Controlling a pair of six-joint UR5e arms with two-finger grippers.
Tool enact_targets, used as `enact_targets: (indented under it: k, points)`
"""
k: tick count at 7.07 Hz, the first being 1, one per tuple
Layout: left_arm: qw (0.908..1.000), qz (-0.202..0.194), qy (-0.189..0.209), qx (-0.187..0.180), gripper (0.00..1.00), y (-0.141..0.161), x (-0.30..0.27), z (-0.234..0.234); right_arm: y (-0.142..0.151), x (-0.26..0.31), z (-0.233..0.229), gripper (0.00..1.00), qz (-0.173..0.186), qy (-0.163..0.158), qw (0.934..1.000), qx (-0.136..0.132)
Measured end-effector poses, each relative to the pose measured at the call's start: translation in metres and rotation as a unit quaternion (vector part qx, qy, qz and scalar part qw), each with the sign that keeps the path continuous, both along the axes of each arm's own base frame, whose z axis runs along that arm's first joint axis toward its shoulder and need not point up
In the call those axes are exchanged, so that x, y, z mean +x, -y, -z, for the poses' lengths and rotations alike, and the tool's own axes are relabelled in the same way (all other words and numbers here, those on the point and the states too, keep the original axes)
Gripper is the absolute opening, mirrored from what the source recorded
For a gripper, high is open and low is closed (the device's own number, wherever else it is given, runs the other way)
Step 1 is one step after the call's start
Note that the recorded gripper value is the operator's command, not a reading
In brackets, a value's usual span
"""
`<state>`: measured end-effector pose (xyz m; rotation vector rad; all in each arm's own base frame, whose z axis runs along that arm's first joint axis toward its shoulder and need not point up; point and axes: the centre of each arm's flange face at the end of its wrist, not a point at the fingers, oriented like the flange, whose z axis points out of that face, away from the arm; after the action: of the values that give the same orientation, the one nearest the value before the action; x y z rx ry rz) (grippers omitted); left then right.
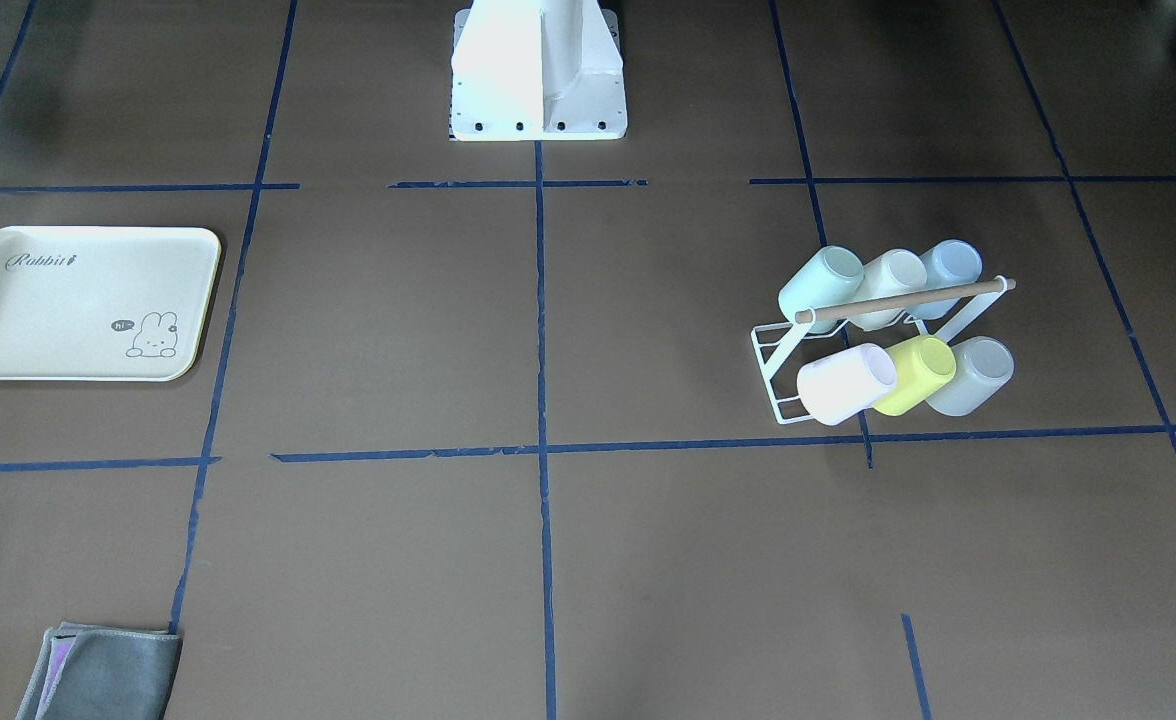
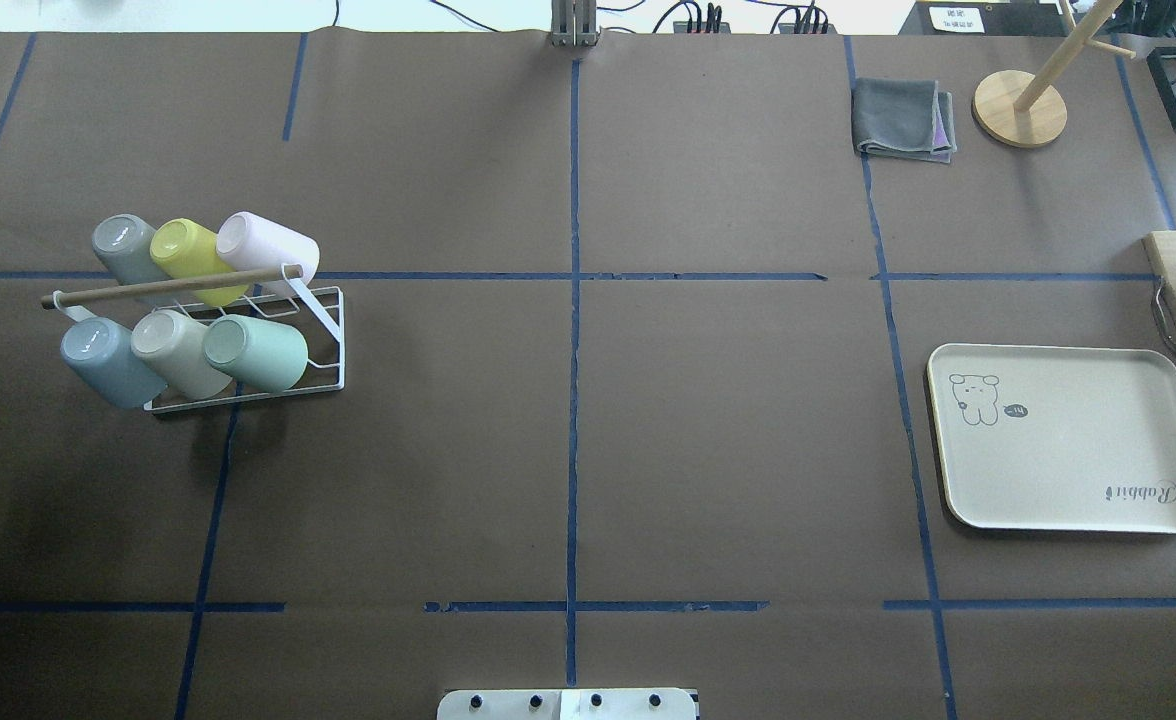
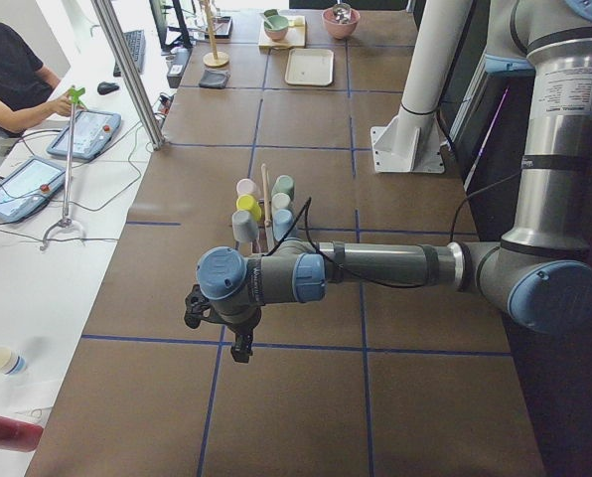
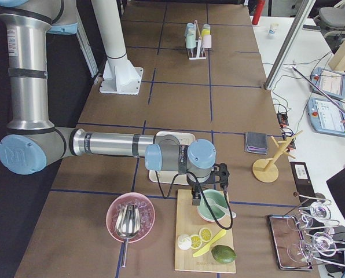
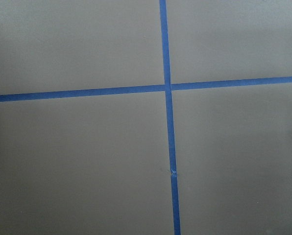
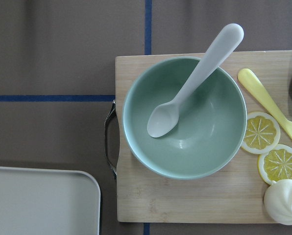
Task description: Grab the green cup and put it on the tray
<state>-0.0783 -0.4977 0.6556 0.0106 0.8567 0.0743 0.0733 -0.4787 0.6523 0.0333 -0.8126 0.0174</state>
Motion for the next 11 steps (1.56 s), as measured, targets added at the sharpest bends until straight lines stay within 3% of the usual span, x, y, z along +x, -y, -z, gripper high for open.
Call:
enact_targets:
  k: [8,11]
  points:
    - [1.0000,0.000,0.000,0.006,1.00,0.001,0.000,0.007,0.005,-0.002,0.004,1.00,0.001,-0.001,1.0000,0.003]
    - [0.9999,0.006,0.001,0.013,1.00,0.000,0.000,0.020,0.032,-0.014,0.036,1.00,0.011,0.002,0.9996,0.027]
